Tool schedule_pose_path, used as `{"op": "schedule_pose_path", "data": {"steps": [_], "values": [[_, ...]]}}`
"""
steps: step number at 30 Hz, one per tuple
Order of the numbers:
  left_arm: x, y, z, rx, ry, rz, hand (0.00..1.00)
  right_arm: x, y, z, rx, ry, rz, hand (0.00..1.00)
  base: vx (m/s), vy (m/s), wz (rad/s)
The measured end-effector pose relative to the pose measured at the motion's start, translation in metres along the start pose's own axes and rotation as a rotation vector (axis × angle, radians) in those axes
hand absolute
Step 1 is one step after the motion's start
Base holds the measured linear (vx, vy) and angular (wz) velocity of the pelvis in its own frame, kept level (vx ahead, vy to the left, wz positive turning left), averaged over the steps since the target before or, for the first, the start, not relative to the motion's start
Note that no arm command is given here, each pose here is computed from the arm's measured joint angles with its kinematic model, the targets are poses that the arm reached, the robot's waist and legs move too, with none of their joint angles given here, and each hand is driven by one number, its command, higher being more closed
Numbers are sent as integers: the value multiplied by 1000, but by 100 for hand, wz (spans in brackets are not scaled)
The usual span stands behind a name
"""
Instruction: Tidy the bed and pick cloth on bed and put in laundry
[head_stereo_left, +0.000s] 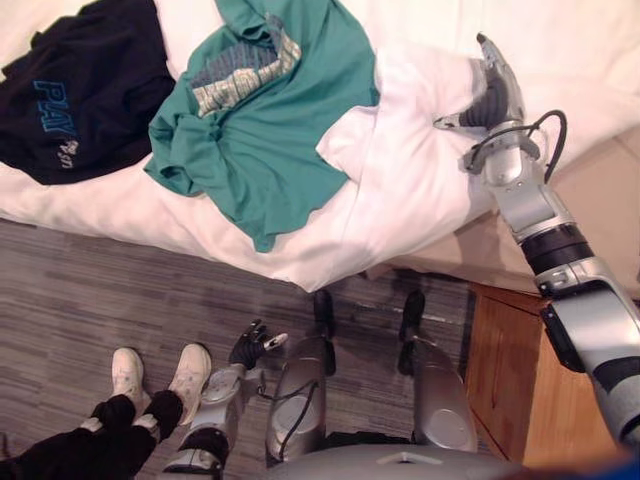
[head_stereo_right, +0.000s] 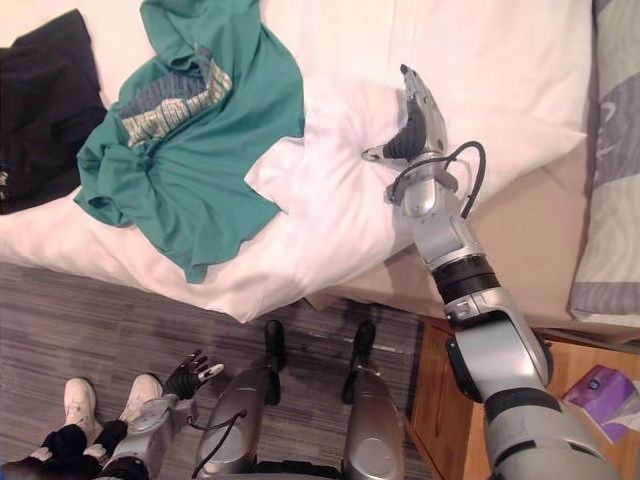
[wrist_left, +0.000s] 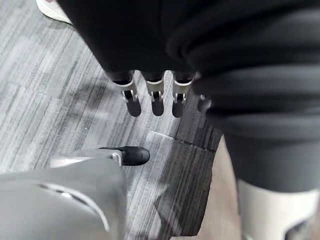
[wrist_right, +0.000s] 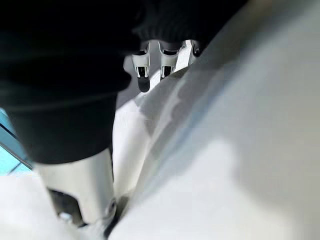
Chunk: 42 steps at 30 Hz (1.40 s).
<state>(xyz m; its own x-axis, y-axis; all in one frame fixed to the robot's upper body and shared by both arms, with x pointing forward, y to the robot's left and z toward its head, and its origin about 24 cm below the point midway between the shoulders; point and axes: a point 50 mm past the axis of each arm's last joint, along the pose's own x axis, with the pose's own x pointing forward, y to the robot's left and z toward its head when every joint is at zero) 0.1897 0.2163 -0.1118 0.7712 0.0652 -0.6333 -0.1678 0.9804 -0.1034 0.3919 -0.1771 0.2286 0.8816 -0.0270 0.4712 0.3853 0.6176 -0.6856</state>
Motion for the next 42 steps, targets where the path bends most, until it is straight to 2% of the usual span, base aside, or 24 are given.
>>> {"op": "schedule_pose_path", "data": {"steps": [2, 3, 9, 15, 18, 22, 26, 31, 32, 36, 37, 40, 42], "values": [[2, -5, 3, -2, -6, -17, 0, -2, 5, 2, -73, -35, 45, 0, -22, 37, -4], [3, -6, 4, -2, -7, -20, 0, -3, 6, 1, -97, -43, 56, 100, 0, 0, 0], [6, -26, 2, 37, 20, -59, 0, -17, 22, -10, -230, -63, 129, 100, -18, 4, 5], [7, -28, 0, 91, 25, -32, 0, -26, 35, -17, -200, -4, 87, 100, -9, 0, 4], [7, -26, 0, 97, 23, 2, 0, -40, 49, -25, -114, 52, 58, 100, 46, -11, -7], [6, -27, -2, 150, 41, 26, 0, -69, 66, -35, 112, 181, -18, 100, 76, -20, -9], [2, -24, -11, 189, 83, 62, 0, -131, 80, -56, 426, 376, -137, 100, 65, 16, -22], [-16, -11, -44, 205, 189, 123, 0, -217, 73, -88, 611, 594, -303, 100, 52, 31, -35], [-20, -9, -51, 214, 210, 128, 0, -229, 72, -92, 636, 626, -326, 0, 40, 34, -39], [-32, -10, -73, 198, 274, 129, 0, -268, 66, -99, 802, 709, -403, 0, 24, 21, -30], [-35, -10, -78, 193, 291, 129, 0, -278, 66, -101, 909, 734, -438, 0, 26, 18, -14], [-38, -10, -83, 155, 305, 120, 0, -303, 66, -109, 1089, 816, -498, 0, 30, 21, -14], [-40, -10, -87, 113, 312, 123, 0, -316, 68, -110, 1148, 846, -499, 0, 17, 4, -30]]}}
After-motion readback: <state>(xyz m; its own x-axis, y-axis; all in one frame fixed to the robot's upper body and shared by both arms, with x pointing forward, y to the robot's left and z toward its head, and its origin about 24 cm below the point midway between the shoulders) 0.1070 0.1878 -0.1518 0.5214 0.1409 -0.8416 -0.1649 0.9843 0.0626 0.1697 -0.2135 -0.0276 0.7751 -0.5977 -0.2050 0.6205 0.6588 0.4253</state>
